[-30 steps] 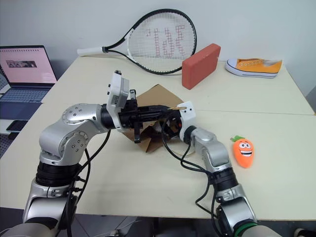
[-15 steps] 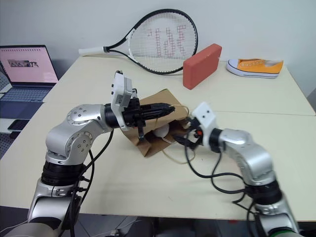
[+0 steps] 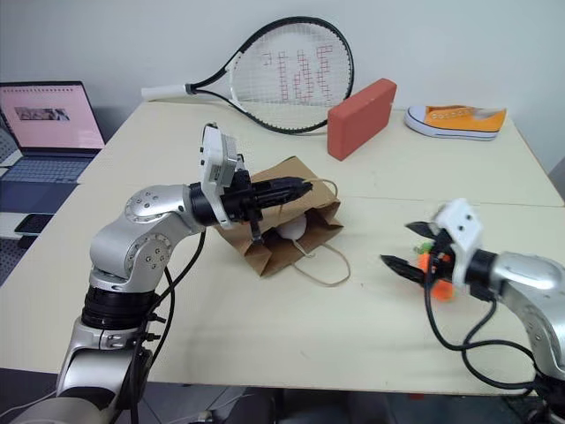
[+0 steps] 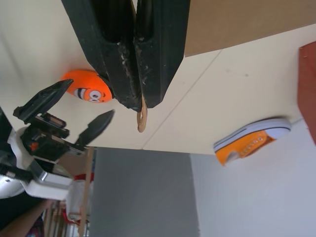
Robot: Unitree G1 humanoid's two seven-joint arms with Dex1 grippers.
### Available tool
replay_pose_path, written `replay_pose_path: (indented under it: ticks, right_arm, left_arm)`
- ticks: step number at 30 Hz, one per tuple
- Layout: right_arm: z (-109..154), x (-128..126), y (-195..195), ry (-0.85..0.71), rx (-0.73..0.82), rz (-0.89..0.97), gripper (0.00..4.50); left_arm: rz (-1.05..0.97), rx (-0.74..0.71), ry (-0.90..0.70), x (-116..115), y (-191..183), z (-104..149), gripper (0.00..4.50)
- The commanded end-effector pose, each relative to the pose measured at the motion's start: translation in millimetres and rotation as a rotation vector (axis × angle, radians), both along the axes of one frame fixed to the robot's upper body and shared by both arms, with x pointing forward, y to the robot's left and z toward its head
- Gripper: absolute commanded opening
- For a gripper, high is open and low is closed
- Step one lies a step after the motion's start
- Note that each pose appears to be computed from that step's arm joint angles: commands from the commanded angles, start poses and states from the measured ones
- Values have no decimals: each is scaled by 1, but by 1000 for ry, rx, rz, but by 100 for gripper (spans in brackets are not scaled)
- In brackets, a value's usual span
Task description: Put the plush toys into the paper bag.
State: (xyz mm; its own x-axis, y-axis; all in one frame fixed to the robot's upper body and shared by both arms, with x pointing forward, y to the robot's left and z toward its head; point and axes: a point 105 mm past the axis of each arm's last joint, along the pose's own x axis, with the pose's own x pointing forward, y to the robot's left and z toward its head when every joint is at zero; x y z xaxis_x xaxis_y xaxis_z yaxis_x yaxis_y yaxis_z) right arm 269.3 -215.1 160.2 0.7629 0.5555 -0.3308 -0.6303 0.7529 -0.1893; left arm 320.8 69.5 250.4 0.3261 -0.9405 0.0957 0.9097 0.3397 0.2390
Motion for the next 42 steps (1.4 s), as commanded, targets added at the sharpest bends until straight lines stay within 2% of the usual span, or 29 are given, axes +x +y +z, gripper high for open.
replay_pose_path:
  ticks: [1,6,11,18,22,27,32,35,40,42]
  right_arm:
    - [7,-6,-26,-45,-8,-125,447]
    - [-16,-19,-45,26,147,-254,447]
    - [-48,-32,-60,133,163,-344,447]
    - [-72,-15,-49,178,203,-354,447]
    - [-78,-4,-40,165,204,-332,359]
    - [-77,3,-39,144,210,-328,178]
    - [-60,5,-30,93,195,-249,11]
    - [-51,5,-12,106,200,-149,2]
    - [-25,-6,51,131,232,141,2]
    - [-18,-8,66,141,238,200,2]
  left_arm:
    - [18,-44,-64,0,-1,15,0]
    - [16,-58,-64,1,-6,14,0]
    - [8,-63,-63,0,-9,14,0]
    - [11,-65,-61,0,-9,12,0]
    - [21,-57,-61,1,-6,11,0]
    - [31,-50,-55,-1,-2,10,0]
    - [44,-61,-43,1,5,12,0]
    - [37,-56,-38,1,7,11,0]
    - [-14,-69,-6,-5,8,16,0]
    - [-28,-72,7,-7,8,16,0]
